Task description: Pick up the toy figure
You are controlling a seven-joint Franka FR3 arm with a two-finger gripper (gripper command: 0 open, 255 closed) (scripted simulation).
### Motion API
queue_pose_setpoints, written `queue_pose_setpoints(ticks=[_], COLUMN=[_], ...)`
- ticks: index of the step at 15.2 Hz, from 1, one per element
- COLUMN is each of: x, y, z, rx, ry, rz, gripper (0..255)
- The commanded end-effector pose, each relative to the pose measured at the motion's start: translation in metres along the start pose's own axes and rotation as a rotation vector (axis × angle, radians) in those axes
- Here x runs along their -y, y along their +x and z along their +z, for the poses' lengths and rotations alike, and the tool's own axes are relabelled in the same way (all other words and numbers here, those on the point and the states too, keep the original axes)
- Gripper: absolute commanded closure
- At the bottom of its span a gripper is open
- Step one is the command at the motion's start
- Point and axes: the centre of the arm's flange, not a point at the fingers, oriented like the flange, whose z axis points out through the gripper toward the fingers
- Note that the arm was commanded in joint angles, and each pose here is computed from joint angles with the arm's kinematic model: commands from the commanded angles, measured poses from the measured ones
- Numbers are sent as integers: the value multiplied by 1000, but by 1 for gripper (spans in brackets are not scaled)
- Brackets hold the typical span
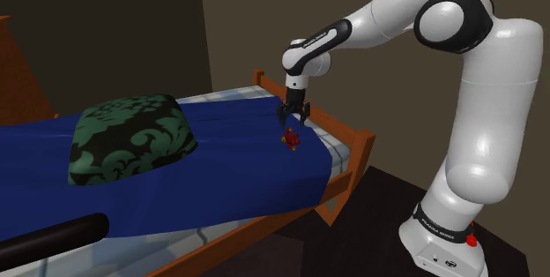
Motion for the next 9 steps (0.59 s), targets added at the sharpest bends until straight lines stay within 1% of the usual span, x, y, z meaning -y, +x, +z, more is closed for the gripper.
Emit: queue_pose_setpoints(ticks=[1, 5, 7, 8, 9], x=[-1, -4, -4, -4, -4], y=[3, 8, 8, 8, 8], z=[11, 34, 34, 34, 34], rx=[1, 1, 1, 1, 1], ry=[1, 1, 1, 1, 1], rz=[2, 2, 2, 2, 2], gripper=[0, 0, 0, 255, 255])
